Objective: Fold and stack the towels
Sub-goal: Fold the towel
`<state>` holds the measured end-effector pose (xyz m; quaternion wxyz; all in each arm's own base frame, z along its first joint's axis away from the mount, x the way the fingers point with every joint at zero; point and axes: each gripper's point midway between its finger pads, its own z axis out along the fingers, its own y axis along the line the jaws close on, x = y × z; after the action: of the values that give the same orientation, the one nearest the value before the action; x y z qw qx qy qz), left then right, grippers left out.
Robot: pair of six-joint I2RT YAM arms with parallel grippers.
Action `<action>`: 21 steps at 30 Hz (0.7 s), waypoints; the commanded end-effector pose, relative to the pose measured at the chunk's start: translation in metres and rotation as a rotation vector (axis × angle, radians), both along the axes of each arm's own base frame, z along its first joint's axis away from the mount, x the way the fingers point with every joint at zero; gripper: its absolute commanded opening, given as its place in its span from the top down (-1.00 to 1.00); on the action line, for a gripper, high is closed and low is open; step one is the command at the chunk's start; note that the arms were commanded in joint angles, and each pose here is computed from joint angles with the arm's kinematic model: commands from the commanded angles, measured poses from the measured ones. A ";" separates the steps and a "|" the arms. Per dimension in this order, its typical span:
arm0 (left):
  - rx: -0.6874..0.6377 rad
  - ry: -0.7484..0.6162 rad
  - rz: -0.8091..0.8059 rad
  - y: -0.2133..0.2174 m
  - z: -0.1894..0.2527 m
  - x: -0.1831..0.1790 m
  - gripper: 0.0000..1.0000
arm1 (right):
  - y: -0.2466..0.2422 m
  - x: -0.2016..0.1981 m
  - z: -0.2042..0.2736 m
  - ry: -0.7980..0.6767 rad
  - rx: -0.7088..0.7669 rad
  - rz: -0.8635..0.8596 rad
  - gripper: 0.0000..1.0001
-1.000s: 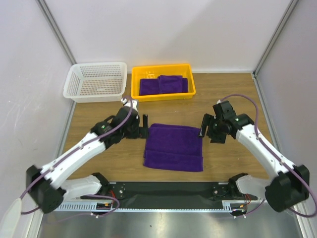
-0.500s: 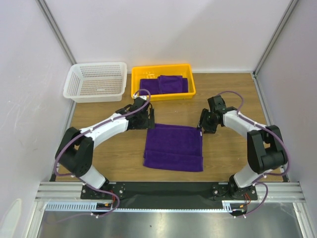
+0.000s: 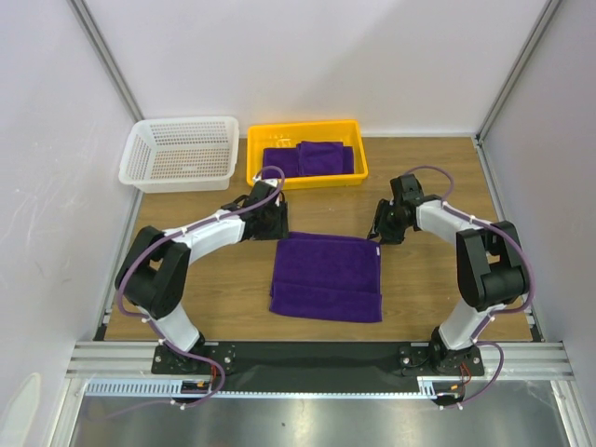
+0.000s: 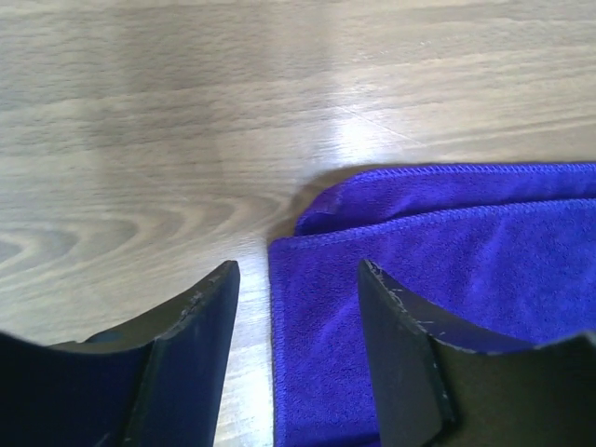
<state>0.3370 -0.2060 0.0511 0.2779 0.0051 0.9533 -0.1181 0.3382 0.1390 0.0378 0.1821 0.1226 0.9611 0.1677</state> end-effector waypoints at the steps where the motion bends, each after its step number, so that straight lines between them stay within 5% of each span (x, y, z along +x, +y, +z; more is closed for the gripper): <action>1: -0.063 -0.031 -0.030 -0.012 0.001 0.004 -0.17 | 0.005 0.014 0.007 -0.040 0.023 0.032 0.06; 21: -0.033 -0.006 -0.046 -0.008 -0.032 0.000 0.05 | 0.002 0.013 -0.001 -0.016 0.004 0.068 0.22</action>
<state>0.3329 -0.2090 0.0213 0.2694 0.0138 0.9545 -0.1274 0.3406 0.1393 0.0297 0.1716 0.0972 0.9655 0.1702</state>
